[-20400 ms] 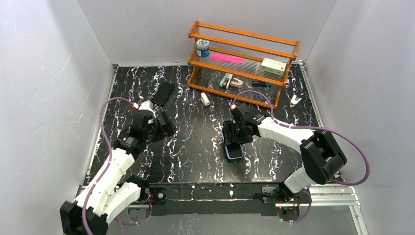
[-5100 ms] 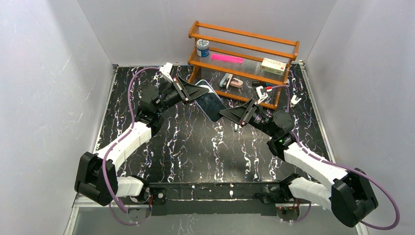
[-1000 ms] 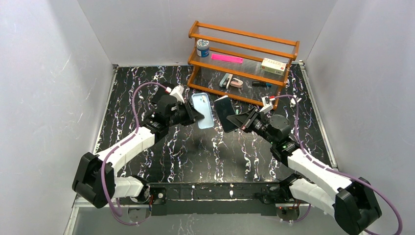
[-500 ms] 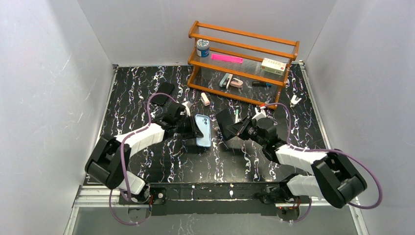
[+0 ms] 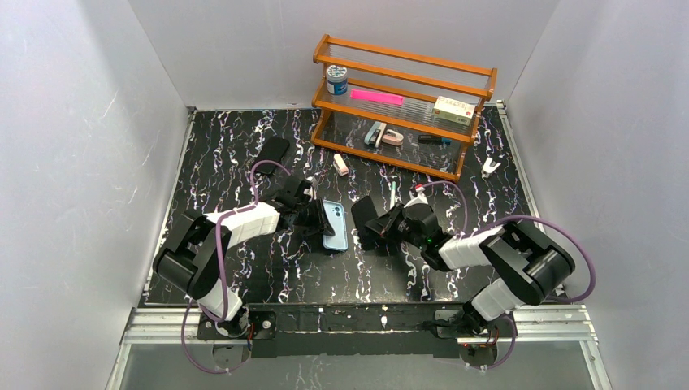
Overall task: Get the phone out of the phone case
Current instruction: Place the phone case at the center of the board, then place the phone at the center of the board.
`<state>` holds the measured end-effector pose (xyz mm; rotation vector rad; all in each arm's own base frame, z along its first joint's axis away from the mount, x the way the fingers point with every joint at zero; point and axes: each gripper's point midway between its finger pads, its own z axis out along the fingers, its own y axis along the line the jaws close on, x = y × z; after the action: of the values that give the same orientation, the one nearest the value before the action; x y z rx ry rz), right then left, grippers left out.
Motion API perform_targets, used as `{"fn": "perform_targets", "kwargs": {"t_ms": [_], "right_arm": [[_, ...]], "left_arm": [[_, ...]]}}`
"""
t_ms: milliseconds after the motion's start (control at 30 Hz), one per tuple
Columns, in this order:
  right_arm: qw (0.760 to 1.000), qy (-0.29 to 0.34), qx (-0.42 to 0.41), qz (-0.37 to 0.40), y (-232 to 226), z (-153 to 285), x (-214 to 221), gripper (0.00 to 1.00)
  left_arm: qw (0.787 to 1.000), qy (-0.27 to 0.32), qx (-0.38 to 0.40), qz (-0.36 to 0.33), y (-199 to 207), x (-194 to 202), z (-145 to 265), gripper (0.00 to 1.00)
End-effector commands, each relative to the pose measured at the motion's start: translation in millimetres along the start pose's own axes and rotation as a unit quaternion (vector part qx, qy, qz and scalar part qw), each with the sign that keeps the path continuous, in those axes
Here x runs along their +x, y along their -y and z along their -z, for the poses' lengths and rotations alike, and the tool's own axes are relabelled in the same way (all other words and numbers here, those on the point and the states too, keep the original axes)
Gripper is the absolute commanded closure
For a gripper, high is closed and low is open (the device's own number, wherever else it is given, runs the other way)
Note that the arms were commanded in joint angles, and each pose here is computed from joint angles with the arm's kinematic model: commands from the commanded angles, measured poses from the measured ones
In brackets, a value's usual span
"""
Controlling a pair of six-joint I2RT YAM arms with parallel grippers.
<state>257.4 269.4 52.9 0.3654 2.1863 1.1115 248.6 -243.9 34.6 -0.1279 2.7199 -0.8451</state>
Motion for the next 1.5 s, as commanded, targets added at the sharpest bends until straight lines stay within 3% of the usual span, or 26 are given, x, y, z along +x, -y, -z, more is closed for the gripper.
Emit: {"fn": "perform_targets", "kwargs": {"t_ms": [0, 133, 367, 733, 967, 1133, 1467], "right_arm": [[0.998, 0.038, -0.051, -0.012, -33.3, -10.7, -13.6, 0.86], [0.999, 0.031, -0.040, -0.012, -27.6, -16.6, -4.4, 0.81], [0.999, 0.014, -0.029, -0.011, -24.2, -19.8, 11.9, 0.69], [0.998, -0.003, 0.046, 0.048, 0.9, -12.9, 26.2, 0.47], [0.986, 0.001, 0.114, 0.119, 27.6, 4.5, 17.6, 0.26], [0.977, -0.005, 0.150, 0.154, 42.3, 10.7, 15.2, 0.21], [0.968, -0.019, 0.140, 0.207, 30.4, -5.2, 11.0, 0.19]], "left_arm": [[0.999, 0.003, -0.039, 0.003, -16.1, 2.7, 4.1, 0.76], [0.997, 0.014, -0.075, -0.002, -29.7, 1.1, 7.7, 0.68], [0.994, 0.035, -0.106, -0.005, -38.8, -4.5, 17.7, 0.45], [0.990, 0.068, -0.121, -0.012, -39.5, -15.6, 32.6, 0.38], [0.984, 0.102, -0.141, -0.029, -40.8, -29.0, 52.1, 0.37], [0.981, 0.114, -0.152, -0.033, -44.7, -32.6, 60.6, 0.37], [0.974, 0.137, -0.179, -0.018, -59.8, -42.8, 80.4, 0.22]]}}
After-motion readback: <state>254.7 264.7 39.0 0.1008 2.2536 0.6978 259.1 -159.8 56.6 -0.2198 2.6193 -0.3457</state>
